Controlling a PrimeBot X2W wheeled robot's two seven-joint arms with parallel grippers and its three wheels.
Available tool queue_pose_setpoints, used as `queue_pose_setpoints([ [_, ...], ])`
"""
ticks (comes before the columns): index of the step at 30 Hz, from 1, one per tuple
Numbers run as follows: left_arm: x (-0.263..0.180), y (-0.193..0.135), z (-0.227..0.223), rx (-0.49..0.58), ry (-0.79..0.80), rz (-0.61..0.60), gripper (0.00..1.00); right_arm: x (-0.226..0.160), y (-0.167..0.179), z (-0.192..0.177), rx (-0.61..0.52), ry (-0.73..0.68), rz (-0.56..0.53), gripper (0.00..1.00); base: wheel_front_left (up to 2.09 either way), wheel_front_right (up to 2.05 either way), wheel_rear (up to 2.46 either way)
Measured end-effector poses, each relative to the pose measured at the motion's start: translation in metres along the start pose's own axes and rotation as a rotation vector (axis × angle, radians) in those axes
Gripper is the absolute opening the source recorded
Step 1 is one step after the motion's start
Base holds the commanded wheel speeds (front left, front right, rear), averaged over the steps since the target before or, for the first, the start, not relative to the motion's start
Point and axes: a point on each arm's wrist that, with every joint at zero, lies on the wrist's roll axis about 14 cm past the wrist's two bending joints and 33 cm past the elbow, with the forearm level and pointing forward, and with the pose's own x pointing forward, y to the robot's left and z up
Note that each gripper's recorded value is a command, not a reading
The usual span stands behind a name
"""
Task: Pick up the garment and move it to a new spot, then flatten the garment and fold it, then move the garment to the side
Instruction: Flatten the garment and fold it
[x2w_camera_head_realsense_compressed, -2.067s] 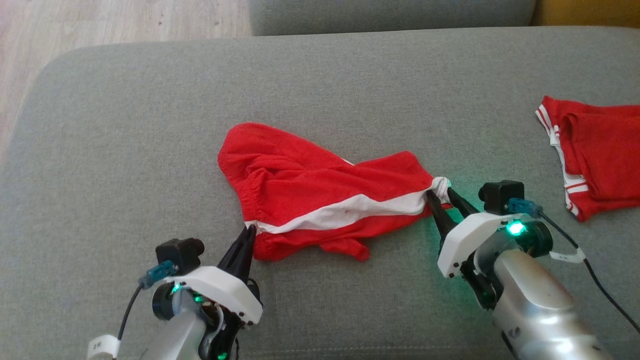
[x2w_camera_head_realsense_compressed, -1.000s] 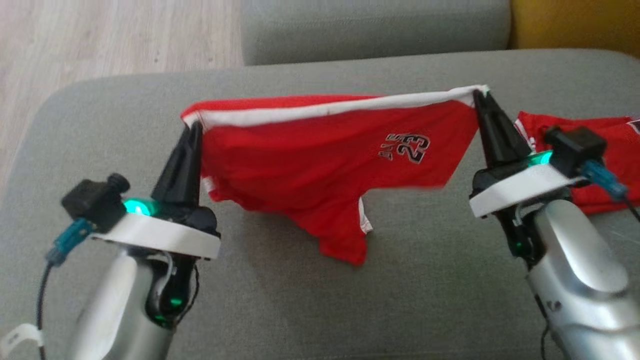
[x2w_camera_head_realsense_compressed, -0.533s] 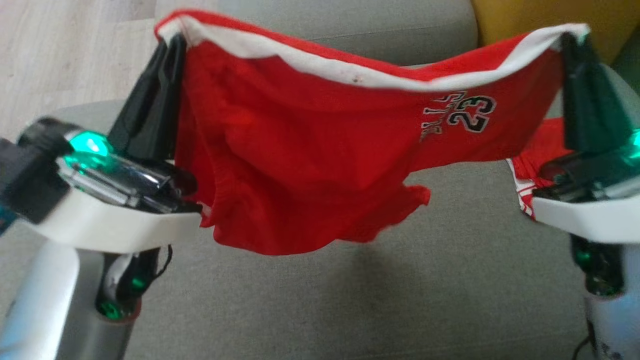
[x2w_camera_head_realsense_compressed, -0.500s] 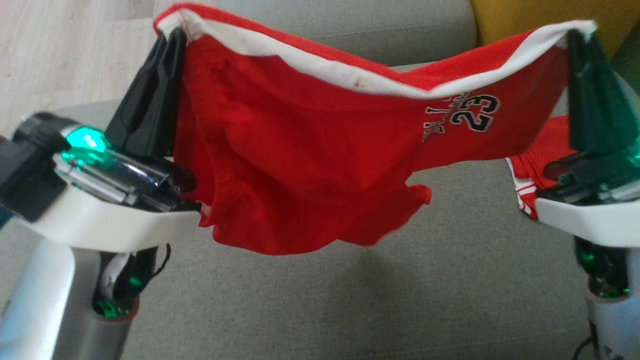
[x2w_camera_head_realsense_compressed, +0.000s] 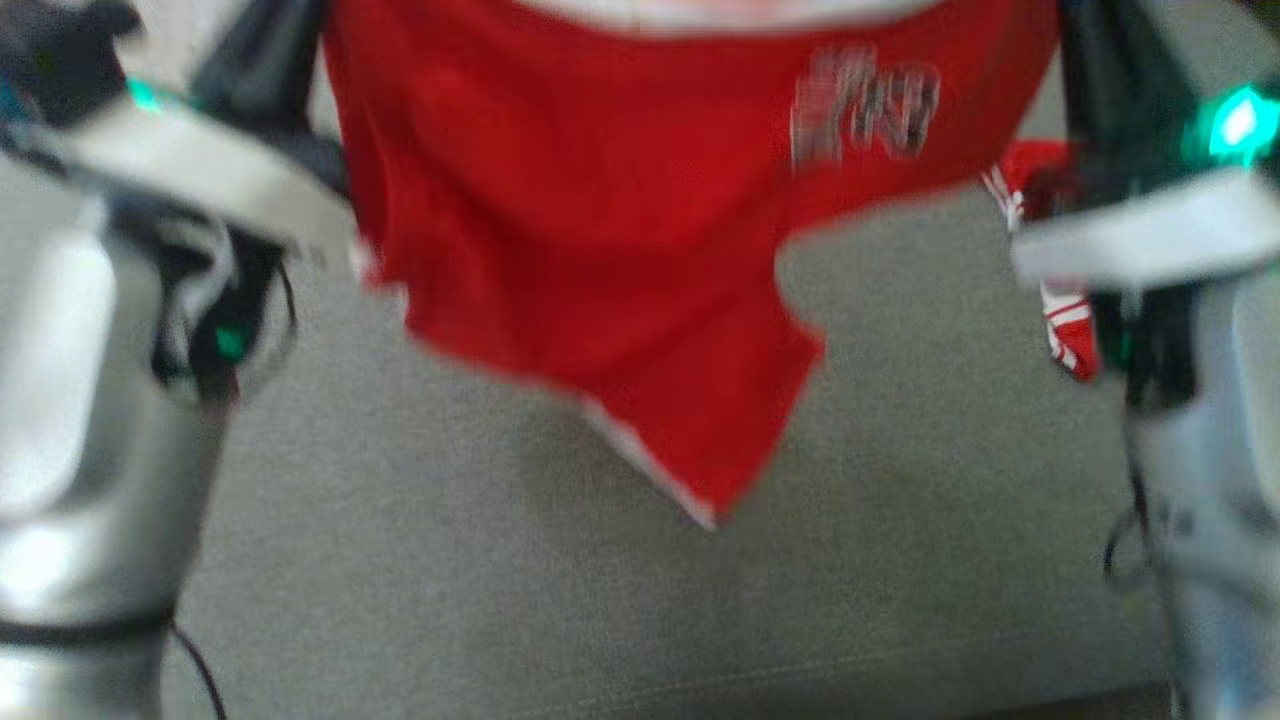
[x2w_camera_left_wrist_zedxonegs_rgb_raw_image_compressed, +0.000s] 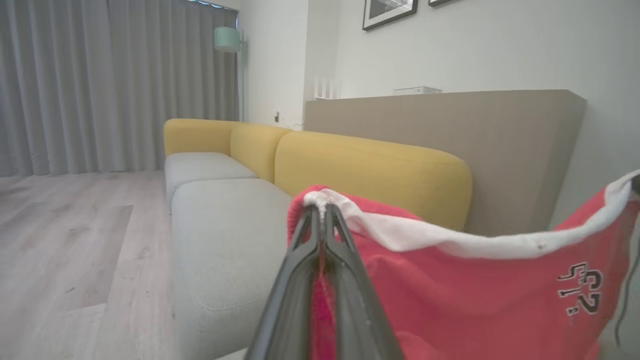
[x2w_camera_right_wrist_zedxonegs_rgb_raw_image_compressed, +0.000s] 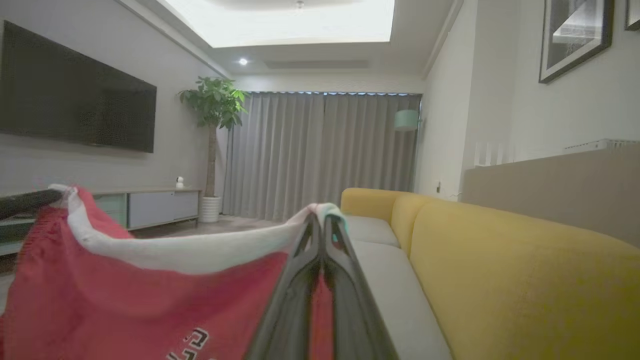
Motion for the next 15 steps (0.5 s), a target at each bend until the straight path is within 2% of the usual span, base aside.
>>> queue_pose_setpoints([
  [3, 0.037, 0.019, 0.002, 0.033, -0.032, 0.016, 0.0, 0.042, -0.012, 0.007, -0.043, -0.058, 0.001, 0.0, 0.0, 0.0, 0.0],
  [7, 0.09, 0.027, 0.021, 0.061, -0.174, 0.022, 0.0, 0.09, -0.029, 0.027, -0.103, -0.184, -0.032, 0.0, 0.0, 0.0, 0.0],
  [11, 0.111, 0.032, 0.004, 0.048, -0.195, 0.035, 0.0, 0.101, -0.036, 0.013, -0.103, -0.184, -0.052, 0.0, 0.0, 0.0, 0.0],
  [15, 0.114, 0.034, -0.047, -0.017, -0.11, 0.037, 0.0, 0.1, -0.032, -0.028, -0.075, -0.106, -0.045, 0.0, 0.0, 0.0, 0.0],
])
